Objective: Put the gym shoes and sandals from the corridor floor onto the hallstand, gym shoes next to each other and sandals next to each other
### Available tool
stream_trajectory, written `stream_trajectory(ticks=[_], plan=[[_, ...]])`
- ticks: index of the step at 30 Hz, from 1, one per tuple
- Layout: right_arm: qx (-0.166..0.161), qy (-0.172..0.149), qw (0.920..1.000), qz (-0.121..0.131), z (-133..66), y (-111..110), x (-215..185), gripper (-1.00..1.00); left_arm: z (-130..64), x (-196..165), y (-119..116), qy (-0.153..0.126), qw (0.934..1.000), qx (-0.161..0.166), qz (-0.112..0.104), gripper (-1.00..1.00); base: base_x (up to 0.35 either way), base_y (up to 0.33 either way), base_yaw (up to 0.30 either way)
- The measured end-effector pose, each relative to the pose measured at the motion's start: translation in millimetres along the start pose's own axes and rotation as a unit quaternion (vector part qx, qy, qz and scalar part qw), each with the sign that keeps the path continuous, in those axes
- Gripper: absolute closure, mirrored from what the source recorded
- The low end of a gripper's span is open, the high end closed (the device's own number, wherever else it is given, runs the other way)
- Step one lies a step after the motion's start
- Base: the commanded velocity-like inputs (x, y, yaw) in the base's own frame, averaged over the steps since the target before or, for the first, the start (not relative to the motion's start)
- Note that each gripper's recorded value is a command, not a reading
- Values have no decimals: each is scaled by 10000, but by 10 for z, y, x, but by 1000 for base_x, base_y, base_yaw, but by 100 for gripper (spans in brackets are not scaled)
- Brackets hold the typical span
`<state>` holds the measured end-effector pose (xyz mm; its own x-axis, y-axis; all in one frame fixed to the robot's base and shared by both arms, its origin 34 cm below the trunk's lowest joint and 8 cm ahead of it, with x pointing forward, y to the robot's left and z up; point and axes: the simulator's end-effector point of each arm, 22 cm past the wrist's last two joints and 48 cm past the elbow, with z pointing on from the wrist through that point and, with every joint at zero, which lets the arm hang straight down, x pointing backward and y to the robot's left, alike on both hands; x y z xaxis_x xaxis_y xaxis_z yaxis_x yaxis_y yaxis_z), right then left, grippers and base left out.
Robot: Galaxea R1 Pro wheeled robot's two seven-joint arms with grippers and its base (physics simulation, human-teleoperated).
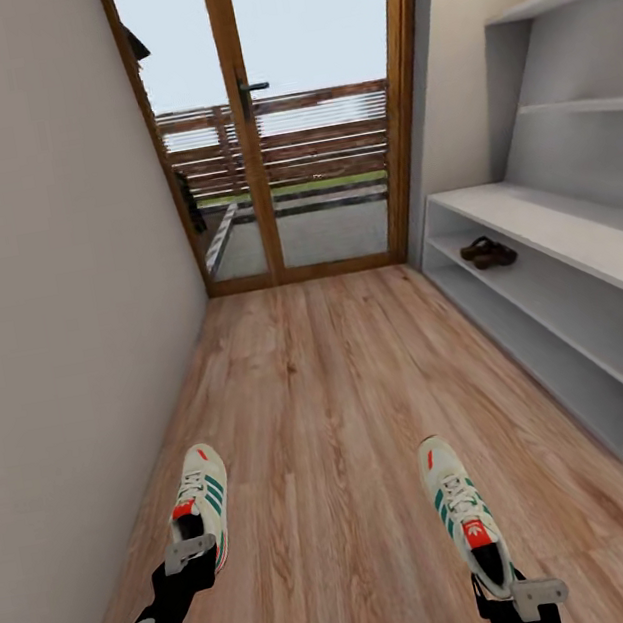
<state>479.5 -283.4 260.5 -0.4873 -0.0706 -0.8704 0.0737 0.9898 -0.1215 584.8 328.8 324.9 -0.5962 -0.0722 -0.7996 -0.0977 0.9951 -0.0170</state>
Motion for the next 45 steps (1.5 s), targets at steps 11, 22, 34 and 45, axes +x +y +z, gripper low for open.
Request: stream_trajectory(ticks=[11,22,34,45], plan=[[-13,1,10000,-13,1,-3,1,100,0,0,-1,0,10000,1,-1,100,328,97,-259],[-9,10,10000,-13,-2,-6,8,100,-1,-2,0,-4,10000,0,0,100,300,179,-298],[-27,146,9999,-15,-49,4,121,100,0,-5,1,-6,10000,0,0,100,287,207,-148],[-28,149,9999,-19,-48,3,122,100,0,-6,0,-7,10000,0,0,100,259,226,-245]])
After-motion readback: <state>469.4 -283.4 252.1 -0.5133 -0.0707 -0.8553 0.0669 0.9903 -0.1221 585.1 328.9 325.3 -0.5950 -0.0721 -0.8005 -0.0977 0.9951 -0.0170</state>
